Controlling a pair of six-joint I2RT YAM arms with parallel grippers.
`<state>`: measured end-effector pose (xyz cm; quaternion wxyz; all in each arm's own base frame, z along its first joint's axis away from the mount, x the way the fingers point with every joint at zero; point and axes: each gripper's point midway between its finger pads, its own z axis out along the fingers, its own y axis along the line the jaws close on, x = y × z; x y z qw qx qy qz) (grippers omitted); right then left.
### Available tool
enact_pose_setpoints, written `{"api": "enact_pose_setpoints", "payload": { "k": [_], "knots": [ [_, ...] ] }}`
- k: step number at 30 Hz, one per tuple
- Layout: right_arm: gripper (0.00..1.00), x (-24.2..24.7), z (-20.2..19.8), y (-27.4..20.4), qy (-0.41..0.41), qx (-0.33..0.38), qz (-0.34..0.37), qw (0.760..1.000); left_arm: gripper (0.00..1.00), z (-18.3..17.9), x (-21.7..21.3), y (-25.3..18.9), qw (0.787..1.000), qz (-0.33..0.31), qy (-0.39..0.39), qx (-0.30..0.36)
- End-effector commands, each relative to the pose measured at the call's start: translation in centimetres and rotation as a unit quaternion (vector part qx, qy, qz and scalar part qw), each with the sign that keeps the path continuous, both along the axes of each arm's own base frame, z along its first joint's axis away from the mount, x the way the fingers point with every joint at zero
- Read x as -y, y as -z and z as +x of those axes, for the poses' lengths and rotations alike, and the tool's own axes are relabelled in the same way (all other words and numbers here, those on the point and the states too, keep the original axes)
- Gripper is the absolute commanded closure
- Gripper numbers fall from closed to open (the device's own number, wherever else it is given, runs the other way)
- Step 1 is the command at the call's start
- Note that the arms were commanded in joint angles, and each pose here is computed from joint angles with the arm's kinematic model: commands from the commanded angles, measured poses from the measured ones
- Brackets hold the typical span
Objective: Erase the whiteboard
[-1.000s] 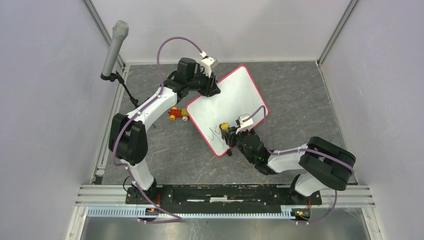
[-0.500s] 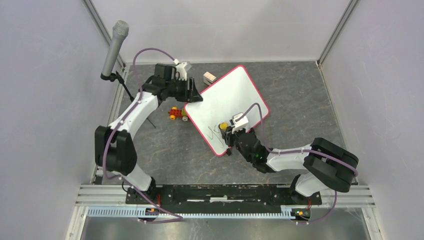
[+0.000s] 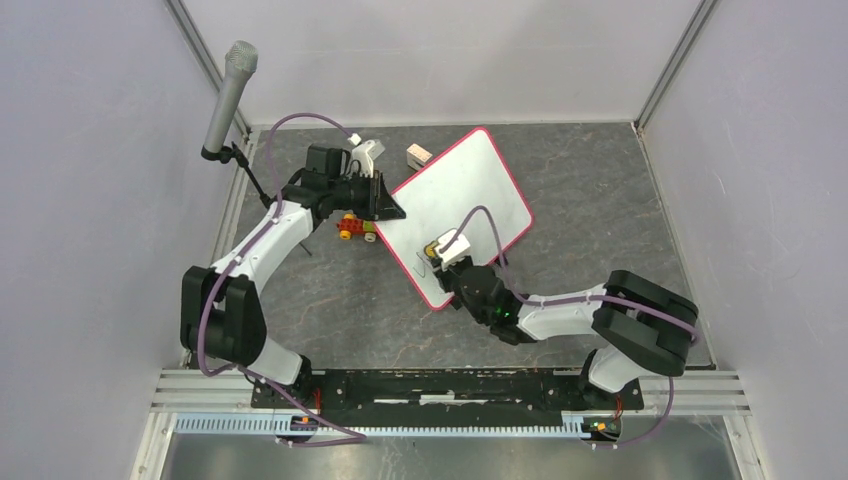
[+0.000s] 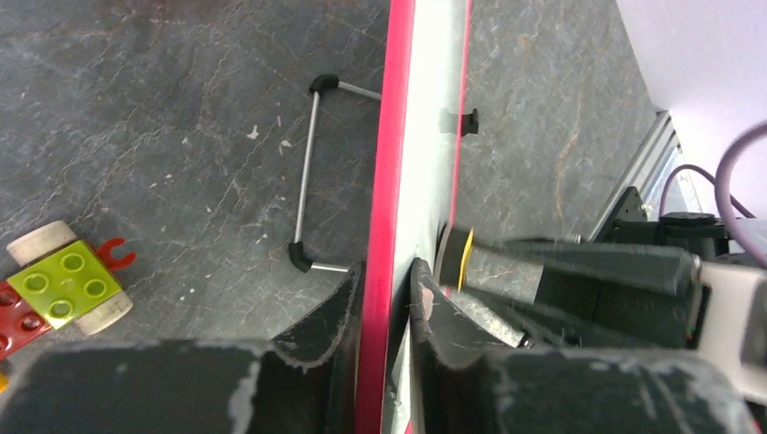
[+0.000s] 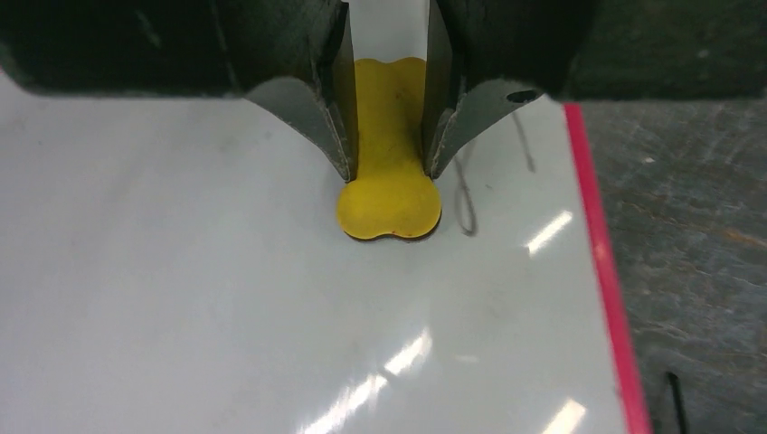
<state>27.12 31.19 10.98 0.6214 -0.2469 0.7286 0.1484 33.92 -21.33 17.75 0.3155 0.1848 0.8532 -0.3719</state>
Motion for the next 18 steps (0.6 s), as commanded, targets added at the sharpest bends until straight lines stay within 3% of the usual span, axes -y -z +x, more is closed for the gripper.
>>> {"api": "enact_pose_setpoints", "payload": {
  "k": [1, 6, 9, 18],
  "knots": [
    [0.72, -7.1, -3.0, -1.6, -0.101, 0.034, -0.017, 0.994, 0.85, 1.0, -1.0, 1.5, 0.997, 0.056, -0.03, 0.032],
    [0.72, -7.4, -2.1, -2.6, -0.068, 0.041, -0.002, 0.997, 0.92, 0.7, -1.6, 2.3, 0.994, 0.095, -0.034, 0.046],
    [0.72, -5.1, -0.7, -2.4, -0.032, 0.037, 0.004, 0.999, 0.97, 0.6, -2.5, 3.2, 0.99, 0.13, -0.037, 0.05],
    [0.71, 4.9, 3.2, 2.3, 0.076, -0.03, 0.024, 0.996, 0.98, 0.2, -3.7, 4.4, 0.982, 0.178, -0.03, 0.059]
  ]
}}
